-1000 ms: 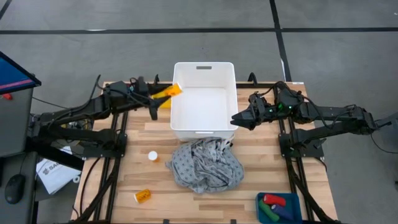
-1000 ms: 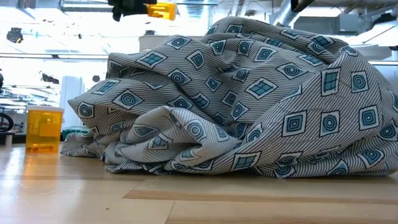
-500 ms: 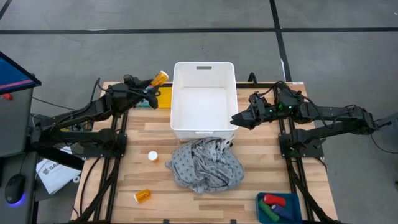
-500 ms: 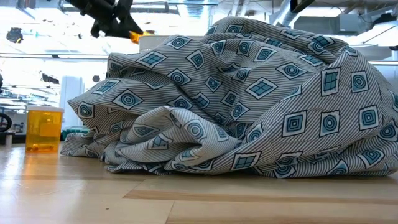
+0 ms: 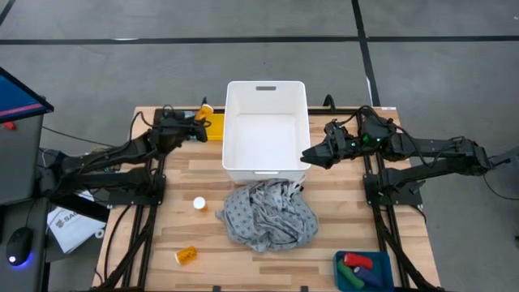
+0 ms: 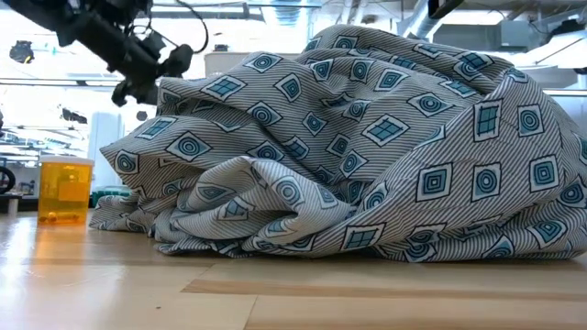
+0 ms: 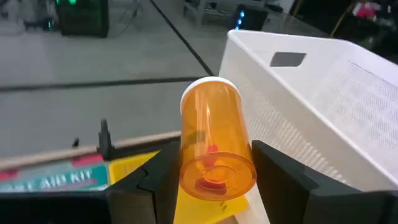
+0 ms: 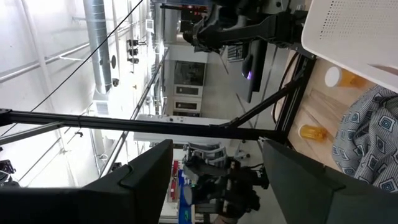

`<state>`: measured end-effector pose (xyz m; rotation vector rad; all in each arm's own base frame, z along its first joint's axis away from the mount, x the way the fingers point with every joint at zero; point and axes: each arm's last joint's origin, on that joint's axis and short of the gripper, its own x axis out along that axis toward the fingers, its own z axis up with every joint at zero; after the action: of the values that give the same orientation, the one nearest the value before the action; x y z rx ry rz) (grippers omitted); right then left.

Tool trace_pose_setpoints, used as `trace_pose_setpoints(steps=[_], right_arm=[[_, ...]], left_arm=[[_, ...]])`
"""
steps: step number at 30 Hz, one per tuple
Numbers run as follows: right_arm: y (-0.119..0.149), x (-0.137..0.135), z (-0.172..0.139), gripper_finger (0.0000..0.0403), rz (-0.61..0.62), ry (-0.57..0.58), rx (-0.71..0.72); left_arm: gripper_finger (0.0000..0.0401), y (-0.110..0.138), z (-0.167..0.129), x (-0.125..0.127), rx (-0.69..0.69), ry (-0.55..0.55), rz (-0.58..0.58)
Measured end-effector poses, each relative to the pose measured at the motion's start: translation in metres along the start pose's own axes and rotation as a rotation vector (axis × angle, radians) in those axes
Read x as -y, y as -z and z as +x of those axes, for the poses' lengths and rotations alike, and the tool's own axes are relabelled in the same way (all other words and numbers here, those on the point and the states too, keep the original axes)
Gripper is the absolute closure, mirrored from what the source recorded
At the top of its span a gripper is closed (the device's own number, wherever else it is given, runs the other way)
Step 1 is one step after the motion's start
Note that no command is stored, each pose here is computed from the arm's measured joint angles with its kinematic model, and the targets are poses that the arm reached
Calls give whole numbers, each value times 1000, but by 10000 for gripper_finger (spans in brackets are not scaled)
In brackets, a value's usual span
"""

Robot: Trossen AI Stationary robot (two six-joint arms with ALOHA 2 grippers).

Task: Pick & place medical supplies in basket/bin
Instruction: Put the top orange pill bottle into the yellow bin

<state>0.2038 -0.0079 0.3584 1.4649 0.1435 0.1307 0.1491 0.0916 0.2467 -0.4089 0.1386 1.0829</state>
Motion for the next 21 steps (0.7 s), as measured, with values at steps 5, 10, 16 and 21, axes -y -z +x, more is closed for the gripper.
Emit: trace_pose_setpoints(steps=[5, 10, 16, 21], right_arm=[[0, 0, 0, 158, -4, 0, 6], [-1, 0, 0, 158, -16, 1, 17], [-4, -1, -1, 158, -34, -5, 40], [-7, -1, -1, 158, -42, -10, 52]], left_arm=[[231, 25, 7, -9, -19, -10, -74], [231, 38, 19, -10, -35, -28, -89], [231, 47, 41, -10, -53, -69, -95], [231, 61, 58, -9, -98, -97, -98]])
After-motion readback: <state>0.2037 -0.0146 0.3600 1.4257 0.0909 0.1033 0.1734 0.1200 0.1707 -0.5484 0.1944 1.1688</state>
